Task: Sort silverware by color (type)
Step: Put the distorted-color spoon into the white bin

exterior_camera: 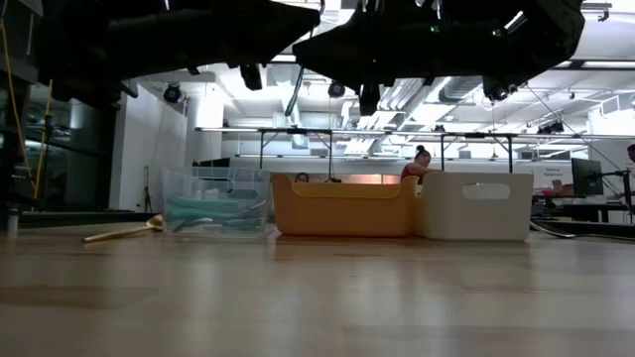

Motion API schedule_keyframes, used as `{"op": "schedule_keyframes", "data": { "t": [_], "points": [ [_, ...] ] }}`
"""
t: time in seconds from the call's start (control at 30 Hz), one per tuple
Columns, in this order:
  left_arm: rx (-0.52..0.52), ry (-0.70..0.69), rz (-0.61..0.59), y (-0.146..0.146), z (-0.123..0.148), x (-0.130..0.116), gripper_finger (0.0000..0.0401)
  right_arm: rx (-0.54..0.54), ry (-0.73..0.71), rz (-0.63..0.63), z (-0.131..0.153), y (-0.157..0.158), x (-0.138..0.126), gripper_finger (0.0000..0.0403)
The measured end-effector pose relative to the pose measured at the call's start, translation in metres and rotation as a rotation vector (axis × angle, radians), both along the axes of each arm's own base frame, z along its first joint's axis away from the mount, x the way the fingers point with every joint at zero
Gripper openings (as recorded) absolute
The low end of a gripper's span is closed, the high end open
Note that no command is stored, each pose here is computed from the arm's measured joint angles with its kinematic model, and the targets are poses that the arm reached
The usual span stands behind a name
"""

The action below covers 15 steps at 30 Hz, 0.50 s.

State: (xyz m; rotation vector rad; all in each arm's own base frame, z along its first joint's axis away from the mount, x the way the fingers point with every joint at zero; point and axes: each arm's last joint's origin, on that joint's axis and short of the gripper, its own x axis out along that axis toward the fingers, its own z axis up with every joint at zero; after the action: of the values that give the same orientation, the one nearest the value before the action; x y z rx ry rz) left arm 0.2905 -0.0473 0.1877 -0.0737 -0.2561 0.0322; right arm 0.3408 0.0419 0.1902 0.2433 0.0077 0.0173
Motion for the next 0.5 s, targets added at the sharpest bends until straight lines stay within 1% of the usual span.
{"op": "schedule_keyframes", "data": {
  "t": [0.03, 0.07, 0.2, 0.3, 0.5],
  "points": [
    [-0.004, 0.002, 0.007, 0.0004, -0.0002, 0.0001, 0.0002, -0.004, 0.0, 0.002, 0.0, 0.0002, 0.0, 0.0021],
    [-0.006, 0.008, 0.011, 0.0006, -0.0007, 0.0002, 0.0004, -0.005, 0.004, 0.001, -0.0004, 0.0001, 0.0, 0.0015],
    [-0.019, 0.01, 0.006, 0.0004, -0.001, 0.0002, 0.0014, 0.009, 0.007, 0.011, -0.0006, 0.0002, 0.0001, 0.0028],
    [-0.018, 0.013, 0.005, 0.0003, -0.0013, 0.0003, 0.0018, 0.009, 0.008, 0.018, -0.0007, 0.0004, 0.0, 0.0012],
    [-0.026, 0.026, 0.002, 0.0003, -0.0024, 0.0001, 0.002, 0.007, 0.028, 0.018, -0.0007, 0.0003, -0.0008, 0.0011]
  ]
}}
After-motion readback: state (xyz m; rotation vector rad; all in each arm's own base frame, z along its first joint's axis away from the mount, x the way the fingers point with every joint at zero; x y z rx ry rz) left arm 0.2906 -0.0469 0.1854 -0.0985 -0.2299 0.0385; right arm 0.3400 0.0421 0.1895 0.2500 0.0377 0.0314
